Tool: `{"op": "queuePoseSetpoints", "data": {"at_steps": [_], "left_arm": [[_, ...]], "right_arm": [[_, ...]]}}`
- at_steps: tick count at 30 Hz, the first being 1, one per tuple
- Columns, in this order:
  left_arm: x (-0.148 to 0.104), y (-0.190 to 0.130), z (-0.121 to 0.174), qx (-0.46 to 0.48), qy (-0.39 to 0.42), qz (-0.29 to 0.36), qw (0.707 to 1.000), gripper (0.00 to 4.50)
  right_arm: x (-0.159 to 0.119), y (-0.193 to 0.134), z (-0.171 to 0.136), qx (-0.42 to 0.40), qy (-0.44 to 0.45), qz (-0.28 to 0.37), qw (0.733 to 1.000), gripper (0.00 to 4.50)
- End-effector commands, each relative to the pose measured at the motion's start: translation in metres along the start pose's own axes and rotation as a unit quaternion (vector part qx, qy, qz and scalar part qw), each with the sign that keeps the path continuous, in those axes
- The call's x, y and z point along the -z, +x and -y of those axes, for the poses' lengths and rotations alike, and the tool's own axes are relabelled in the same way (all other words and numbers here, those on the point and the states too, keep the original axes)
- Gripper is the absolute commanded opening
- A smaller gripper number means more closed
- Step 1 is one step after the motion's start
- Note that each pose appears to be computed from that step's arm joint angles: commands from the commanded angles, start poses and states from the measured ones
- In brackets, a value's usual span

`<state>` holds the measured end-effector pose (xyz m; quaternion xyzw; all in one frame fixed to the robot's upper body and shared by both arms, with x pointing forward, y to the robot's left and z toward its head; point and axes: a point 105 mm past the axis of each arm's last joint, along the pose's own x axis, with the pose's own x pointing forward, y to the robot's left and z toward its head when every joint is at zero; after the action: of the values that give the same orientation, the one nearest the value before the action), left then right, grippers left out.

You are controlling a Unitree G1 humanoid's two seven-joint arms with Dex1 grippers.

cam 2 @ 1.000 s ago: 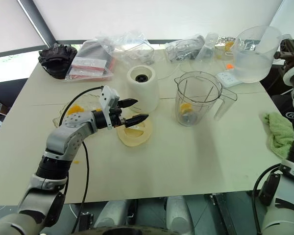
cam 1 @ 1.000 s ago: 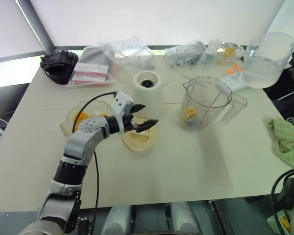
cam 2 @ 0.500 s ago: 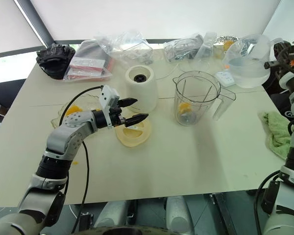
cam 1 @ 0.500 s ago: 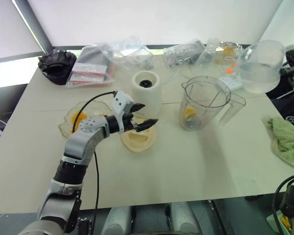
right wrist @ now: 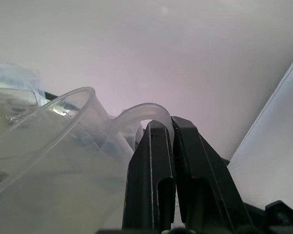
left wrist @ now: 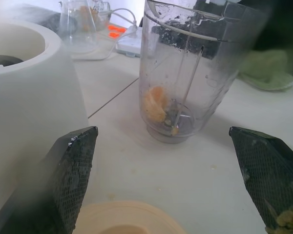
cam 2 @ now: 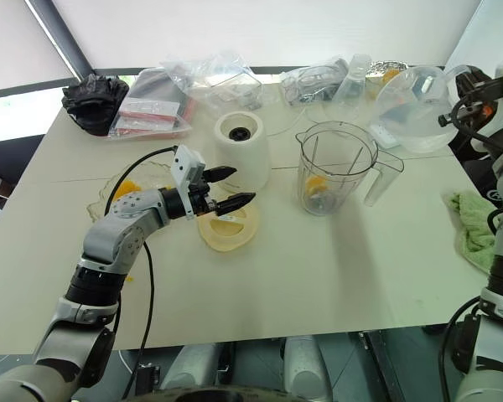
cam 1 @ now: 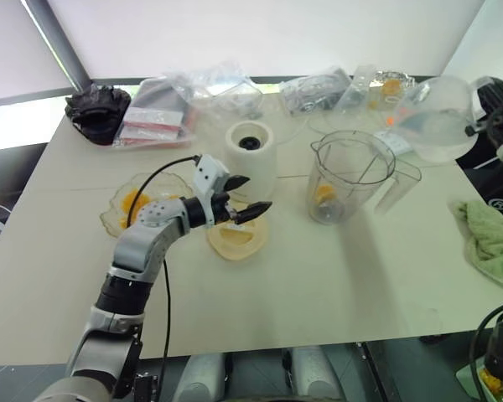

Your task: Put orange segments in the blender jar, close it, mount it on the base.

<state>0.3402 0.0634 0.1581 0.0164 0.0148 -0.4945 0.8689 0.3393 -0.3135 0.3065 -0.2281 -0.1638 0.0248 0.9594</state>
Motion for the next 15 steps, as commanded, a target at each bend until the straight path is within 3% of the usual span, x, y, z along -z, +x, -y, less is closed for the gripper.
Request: {"op": "queuePoseSetpoints", "data": {"at_steps": [1,15], "left_arm": [[-0.0171,-0.0018,-0.0007,-0.001,0.018,0.030,0.999,4.50],[-0.0162,-0.0010,-0.0006,0.000,0.018,0.029,0.999,4.50]], "right_arm": [[-0.0356,-0.0032,0.0006,-0.009,-0.061,0.057,0.996,0.06],[-0.0380,-0.0032,-0.0045,-0.022,-0.098,0.062,0.993,0.06]]}}
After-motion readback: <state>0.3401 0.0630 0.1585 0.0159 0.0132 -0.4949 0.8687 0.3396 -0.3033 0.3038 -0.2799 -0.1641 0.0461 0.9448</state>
